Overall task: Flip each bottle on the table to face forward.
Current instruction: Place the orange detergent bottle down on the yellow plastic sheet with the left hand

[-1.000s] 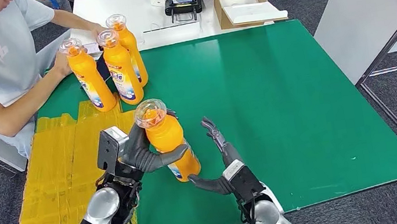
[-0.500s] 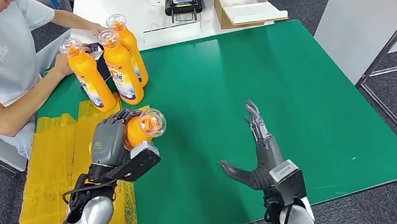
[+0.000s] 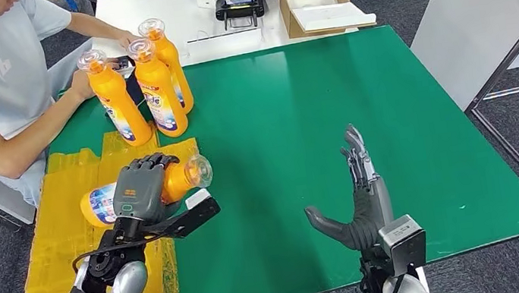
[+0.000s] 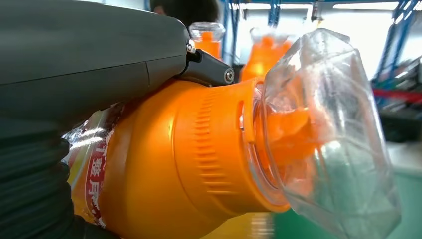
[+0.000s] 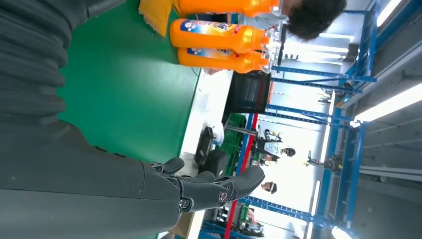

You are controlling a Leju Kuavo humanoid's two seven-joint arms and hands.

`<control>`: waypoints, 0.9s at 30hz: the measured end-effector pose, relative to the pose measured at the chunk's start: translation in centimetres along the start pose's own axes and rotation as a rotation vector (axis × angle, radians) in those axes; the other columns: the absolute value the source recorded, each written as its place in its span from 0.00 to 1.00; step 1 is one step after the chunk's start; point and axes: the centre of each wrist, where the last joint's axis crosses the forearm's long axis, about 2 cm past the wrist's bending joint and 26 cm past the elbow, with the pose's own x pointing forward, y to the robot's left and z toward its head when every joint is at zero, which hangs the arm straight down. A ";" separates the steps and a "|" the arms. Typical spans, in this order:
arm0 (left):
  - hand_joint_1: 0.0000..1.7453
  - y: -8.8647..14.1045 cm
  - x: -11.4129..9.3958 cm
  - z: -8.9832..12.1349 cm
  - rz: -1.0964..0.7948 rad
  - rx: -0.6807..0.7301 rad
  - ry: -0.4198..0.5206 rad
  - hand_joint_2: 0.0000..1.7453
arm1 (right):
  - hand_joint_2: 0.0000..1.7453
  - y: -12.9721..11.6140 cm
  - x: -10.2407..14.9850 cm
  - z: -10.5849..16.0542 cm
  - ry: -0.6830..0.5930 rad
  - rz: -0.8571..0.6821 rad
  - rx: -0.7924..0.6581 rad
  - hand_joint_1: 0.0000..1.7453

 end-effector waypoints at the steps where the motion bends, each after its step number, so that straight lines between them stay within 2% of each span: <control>1: 1.00 -0.3 -0.2 0.0 -0.064 -0.022 0.016 1.00 | 1.00 -0.1 0.2 0.0 -0.004 0.002 -0.004 0.00; 6: 1.00 -2.3 -1.1 -0.4 -0.303 -0.159 0.069 1.00 | 1.00 -0.7 0.9 -0.2 -0.026 -0.027 -0.010 0.00; 10: 1.00 -4.7 -1.4 -0.4 -0.371 -0.323 0.084 1.00 | 1.00 -0.9 1.5 -0.8 -0.054 -0.010 -0.013 0.00; 13: 1.00 -6.8 -1.1 0.0 -0.387 -0.375 0.079 1.00 | 1.00 -1.0 1.7 -1.4 -0.070 0.005 -0.012 0.00; 14: 0.78 -7.2 -1.0 -0.2 -0.392 -0.381 0.077 1.00 | 1.00 -1.0 1.8 -1.6 -0.074 0.007 -0.011 0.00; 17: 0.03 -7.8 -0.8 -0.6 -0.401 -0.401 0.078 1.00 | 1.00 -0.9 1.9 -1.9 -0.082 0.008 -0.012 0.00; 18: 0.00 -8.0 -0.7 -0.7 -0.400 -0.405 0.077 1.00 | 1.00 -0.9 1.9 -2.0 -0.083 0.008 -0.013 0.00; 27: 0.00 -8.8 0.3 -1.3 -0.251 -0.334 0.093 1.00 | 1.00 -0.9 1.9 -2.1 -0.088 0.010 -0.023 0.00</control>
